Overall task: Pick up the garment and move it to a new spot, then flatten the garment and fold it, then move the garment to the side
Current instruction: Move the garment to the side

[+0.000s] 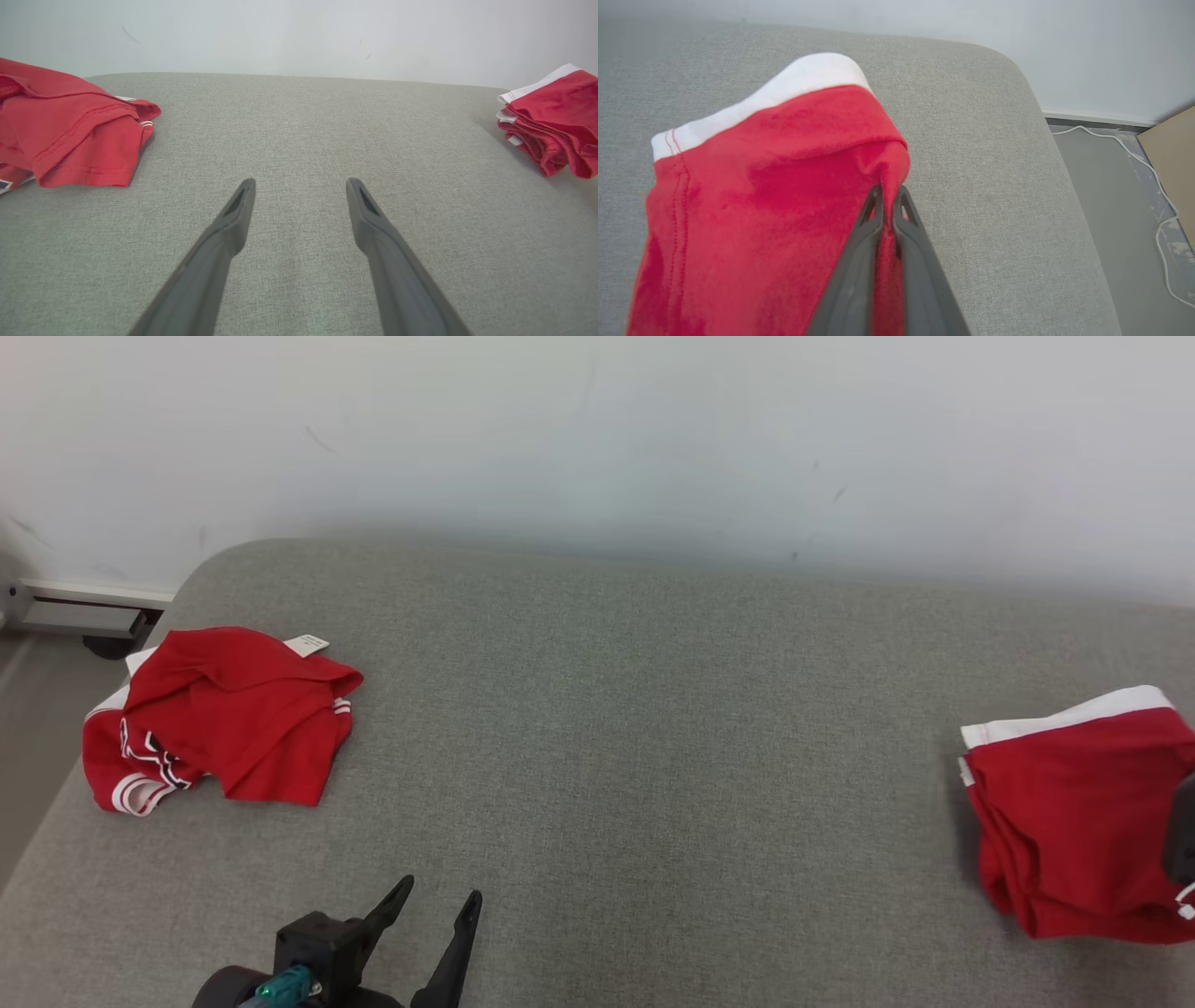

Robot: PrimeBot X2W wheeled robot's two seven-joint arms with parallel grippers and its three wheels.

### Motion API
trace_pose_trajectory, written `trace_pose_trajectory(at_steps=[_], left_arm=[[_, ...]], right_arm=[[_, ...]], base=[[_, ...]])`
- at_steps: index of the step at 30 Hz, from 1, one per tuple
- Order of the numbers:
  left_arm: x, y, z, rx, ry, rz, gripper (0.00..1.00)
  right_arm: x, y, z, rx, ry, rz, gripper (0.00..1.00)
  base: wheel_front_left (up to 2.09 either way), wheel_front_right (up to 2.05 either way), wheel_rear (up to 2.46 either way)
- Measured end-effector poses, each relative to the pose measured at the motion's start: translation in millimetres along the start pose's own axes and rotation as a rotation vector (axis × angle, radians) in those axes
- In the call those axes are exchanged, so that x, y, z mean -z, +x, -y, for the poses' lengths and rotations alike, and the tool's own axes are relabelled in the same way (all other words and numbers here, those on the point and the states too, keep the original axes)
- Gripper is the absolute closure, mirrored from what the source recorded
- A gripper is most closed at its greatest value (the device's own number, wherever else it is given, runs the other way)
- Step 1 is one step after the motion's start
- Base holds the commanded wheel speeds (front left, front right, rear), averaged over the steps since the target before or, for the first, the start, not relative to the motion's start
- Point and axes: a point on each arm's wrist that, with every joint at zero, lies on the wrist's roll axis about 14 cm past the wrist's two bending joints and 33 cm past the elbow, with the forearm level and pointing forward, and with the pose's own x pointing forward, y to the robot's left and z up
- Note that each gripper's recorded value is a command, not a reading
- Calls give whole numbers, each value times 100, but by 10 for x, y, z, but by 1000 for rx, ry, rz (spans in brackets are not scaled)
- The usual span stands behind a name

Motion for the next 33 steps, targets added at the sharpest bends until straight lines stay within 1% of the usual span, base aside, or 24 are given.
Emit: trace_pose_trajectory(at_steps=[5,11,16,19,24,27,28,29,33], left_arm=[[13,18,-2,7,10,-11,0],[24,56,20,18,28,-23,0],[30,111,5,21,32,-35,0],[10,160,-8,22,36,-34,0],[33,206,-31,19,37,-47,0],[57,216,-37,18,37,-60,0],[53,219,-45,15,38,-59,0],[37,226,-55,13,40,-55,0],[23,232,-61,11,41,-52,0]], right_arm=[[26,35,179,41,7,14,100],[155,74,424,108,14,10,100],[108,111,615,157,8,42,100],[90,133,719,189,-16,54,100],[128,192,755,206,-34,55,100],[127,216,778,222,-65,62,100],[126,221,784,228,-75,61,94],[116,224,794,234,-86,65,0],[87,211,854,255,-104,78,0]], base=[[0,0,0],[0,0,0],[0,0,0],[0,0,0],[0,0,0],[0,0,0],[0,0,0],[0,0,0],[0,0,0]])
